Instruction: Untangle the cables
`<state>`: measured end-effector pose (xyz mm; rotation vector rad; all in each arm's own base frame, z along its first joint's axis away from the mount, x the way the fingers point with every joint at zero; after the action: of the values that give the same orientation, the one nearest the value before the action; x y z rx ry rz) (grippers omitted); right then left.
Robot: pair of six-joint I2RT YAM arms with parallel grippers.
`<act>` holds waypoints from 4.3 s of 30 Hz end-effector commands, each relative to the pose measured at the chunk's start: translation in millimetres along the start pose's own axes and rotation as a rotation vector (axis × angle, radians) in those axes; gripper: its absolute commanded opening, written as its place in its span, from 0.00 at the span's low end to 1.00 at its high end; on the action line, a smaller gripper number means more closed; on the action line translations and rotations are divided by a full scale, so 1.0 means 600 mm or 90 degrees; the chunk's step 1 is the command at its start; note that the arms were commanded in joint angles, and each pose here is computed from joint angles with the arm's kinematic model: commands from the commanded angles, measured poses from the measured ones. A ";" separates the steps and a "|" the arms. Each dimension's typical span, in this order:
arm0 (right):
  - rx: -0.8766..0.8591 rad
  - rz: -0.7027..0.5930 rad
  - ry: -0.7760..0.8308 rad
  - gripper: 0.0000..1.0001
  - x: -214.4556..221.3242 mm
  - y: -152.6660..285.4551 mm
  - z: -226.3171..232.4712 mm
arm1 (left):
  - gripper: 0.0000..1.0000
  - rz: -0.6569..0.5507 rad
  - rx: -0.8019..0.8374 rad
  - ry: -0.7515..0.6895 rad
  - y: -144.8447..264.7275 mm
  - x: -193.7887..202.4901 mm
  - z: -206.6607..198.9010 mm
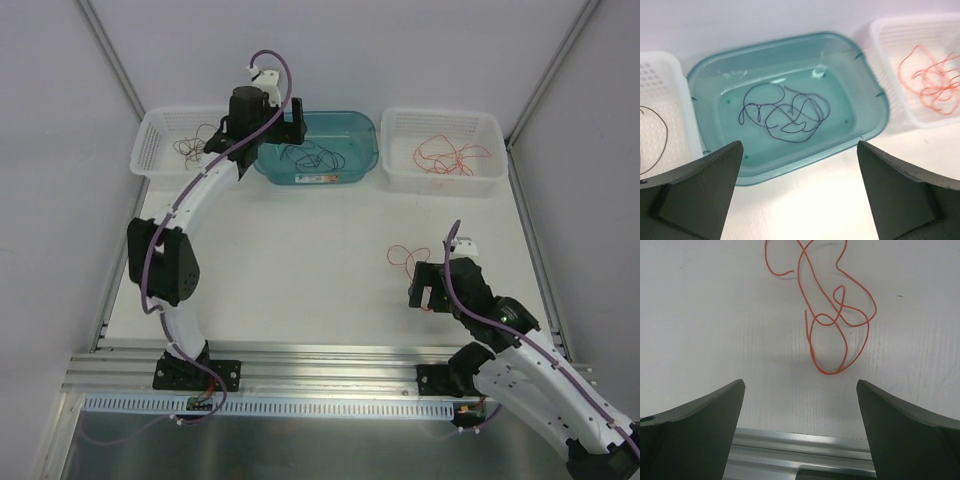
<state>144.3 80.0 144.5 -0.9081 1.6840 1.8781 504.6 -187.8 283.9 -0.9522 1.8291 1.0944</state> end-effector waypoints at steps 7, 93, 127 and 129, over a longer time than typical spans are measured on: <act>0.075 0.016 -0.060 1.00 -0.027 -0.002 -0.031 | 0.99 -0.004 0.066 0.021 0.218 0.023 -0.029; -0.231 -0.208 0.041 0.01 -0.324 0.049 0.155 | 0.93 0.132 0.263 0.358 0.402 0.288 -0.108; -0.303 -0.151 0.062 0.01 -0.239 0.006 0.228 | 0.10 0.234 0.346 0.332 0.346 0.356 -0.246; -0.286 -0.145 0.063 0.01 -0.233 -0.002 0.224 | 0.01 0.227 0.346 0.329 0.350 0.354 -0.243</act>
<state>213.3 223.9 250.9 -1.3337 1.1652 2.1434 199.5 -287.1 188.4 -0.6248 2.6535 0.6111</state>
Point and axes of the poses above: each gripper's point midway between its finger pads, its own y axis back along the fingers, its own z axis along the line the jaws close on, x = y × z, the point moved 4 cm from there along y, back along the fingers, and after that the axes turned 10 degrees about y, right-handed, at the moved point
